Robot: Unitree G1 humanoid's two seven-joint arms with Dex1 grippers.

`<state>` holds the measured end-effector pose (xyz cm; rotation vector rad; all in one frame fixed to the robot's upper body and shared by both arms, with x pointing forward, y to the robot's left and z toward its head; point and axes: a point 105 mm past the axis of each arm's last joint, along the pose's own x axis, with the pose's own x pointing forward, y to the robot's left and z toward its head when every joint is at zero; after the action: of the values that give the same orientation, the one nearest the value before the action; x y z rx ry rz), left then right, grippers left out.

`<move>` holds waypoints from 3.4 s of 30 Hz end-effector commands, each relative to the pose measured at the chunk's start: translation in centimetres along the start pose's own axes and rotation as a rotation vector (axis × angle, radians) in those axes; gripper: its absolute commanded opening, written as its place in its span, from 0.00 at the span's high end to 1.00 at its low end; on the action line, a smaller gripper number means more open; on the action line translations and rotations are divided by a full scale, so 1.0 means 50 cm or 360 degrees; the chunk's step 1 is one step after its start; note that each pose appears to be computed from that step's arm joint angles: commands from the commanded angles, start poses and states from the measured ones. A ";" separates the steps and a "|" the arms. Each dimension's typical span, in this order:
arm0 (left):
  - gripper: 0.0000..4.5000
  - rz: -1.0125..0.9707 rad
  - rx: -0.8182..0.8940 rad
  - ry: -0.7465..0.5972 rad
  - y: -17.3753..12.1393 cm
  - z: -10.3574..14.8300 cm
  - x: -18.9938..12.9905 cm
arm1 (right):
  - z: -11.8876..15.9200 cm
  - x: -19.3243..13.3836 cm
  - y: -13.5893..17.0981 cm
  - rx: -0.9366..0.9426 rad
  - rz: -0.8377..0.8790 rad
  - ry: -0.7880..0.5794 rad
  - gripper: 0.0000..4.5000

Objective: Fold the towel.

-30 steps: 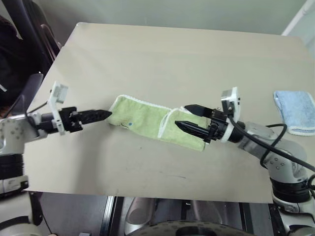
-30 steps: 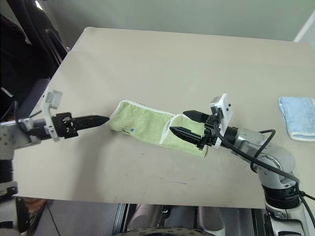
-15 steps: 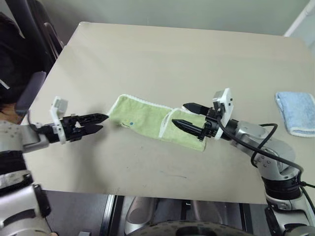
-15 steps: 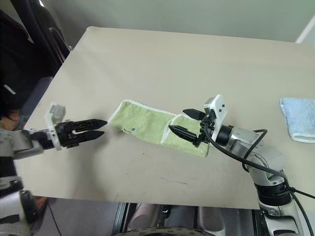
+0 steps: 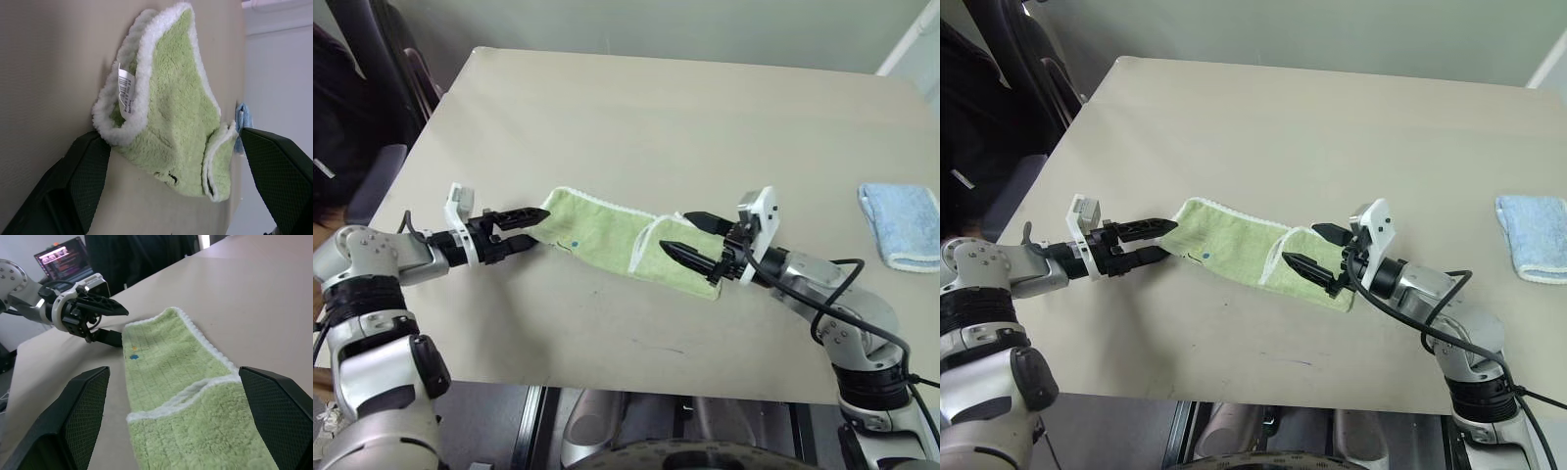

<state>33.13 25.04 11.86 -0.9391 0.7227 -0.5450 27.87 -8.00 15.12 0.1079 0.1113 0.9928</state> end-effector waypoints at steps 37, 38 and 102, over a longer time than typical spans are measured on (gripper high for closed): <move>0.99 -0.0570 0.0748 0.0209 -0.203 0.001 0.052 | 0.040 -0.037 -0.004 -0.0147 -0.0053 -0.0052 0.00; 0.99 -0.0609 0.0798 0.0260 -0.220 -0.010 0.062 | 0.040 -0.038 -0.007 -0.0147 -0.0061 -0.0052 0.00; 0.99 -0.1017 0.1196 0.1169 -0.313 -0.344 0.290 | 0.099 -0.204 0.003 -0.0324 -0.0172 0.0183 0.00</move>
<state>27.60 -1.43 13.19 -0.2007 0.8089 -1.6234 23.46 -17.16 19.68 -0.1104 0.1524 0.8757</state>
